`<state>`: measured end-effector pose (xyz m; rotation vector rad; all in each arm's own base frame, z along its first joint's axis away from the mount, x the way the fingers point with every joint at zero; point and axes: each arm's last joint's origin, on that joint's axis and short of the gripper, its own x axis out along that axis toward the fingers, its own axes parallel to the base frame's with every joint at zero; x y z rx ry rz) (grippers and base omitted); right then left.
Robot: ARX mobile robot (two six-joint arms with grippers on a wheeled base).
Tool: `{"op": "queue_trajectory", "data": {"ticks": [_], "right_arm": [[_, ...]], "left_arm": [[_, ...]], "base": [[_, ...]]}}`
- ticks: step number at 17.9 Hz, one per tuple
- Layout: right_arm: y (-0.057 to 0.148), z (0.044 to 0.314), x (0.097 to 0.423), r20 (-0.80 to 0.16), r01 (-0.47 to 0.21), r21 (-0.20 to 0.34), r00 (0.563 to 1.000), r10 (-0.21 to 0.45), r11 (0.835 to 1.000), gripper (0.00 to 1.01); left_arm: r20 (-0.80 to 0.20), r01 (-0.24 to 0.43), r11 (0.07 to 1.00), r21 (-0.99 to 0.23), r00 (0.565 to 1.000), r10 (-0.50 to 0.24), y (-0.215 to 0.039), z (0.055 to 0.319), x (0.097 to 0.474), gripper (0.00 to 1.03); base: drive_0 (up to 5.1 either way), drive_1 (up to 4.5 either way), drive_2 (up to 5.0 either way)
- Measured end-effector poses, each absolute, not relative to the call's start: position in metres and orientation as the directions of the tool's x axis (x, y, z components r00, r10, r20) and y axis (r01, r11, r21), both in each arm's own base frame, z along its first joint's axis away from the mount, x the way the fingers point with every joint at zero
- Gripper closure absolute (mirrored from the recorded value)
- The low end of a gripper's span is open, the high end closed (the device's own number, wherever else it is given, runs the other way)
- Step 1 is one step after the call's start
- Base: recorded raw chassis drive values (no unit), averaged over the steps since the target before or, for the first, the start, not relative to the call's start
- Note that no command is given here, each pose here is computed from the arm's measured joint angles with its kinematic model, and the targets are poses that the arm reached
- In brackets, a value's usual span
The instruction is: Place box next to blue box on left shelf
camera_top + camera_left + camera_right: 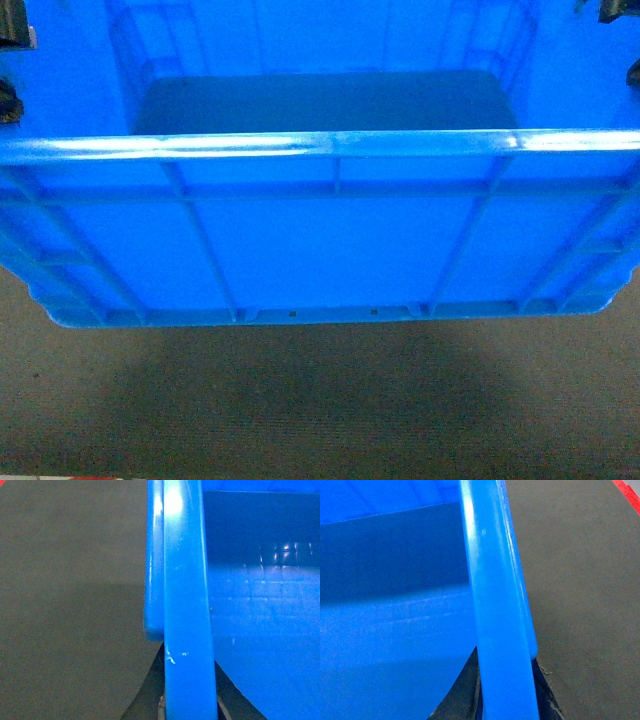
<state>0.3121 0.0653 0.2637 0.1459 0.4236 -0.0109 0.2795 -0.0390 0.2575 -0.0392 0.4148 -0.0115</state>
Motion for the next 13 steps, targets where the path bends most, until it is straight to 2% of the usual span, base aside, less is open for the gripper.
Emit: {"op": "queue_trajectory", "data": {"ticks": [2, 13], "right_arm": [[0.0654, 0.2638, 0.3121, -0.409, 0.041, 0.139, 0.912, 0.02, 0.989, 0.82], [0.0655, 0.2638, 0.3121, -0.409, 0.041, 0.139, 0.912, 0.02, 0.989, 0.83]], "left_arm": [[-0.402, 0.003, 0.999, -0.041, 0.915, -0.019, -0.039, 0.2576, 0.2794, 0.96], [-0.402, 0.006, 0.999, -0.042, 0.915, -0.022, -0.0388, 0.2577, 0.2794, 0.97]], "base": [[0.0, 0.0, 0.0], [-1.6, -1.63, -1.6]]}}
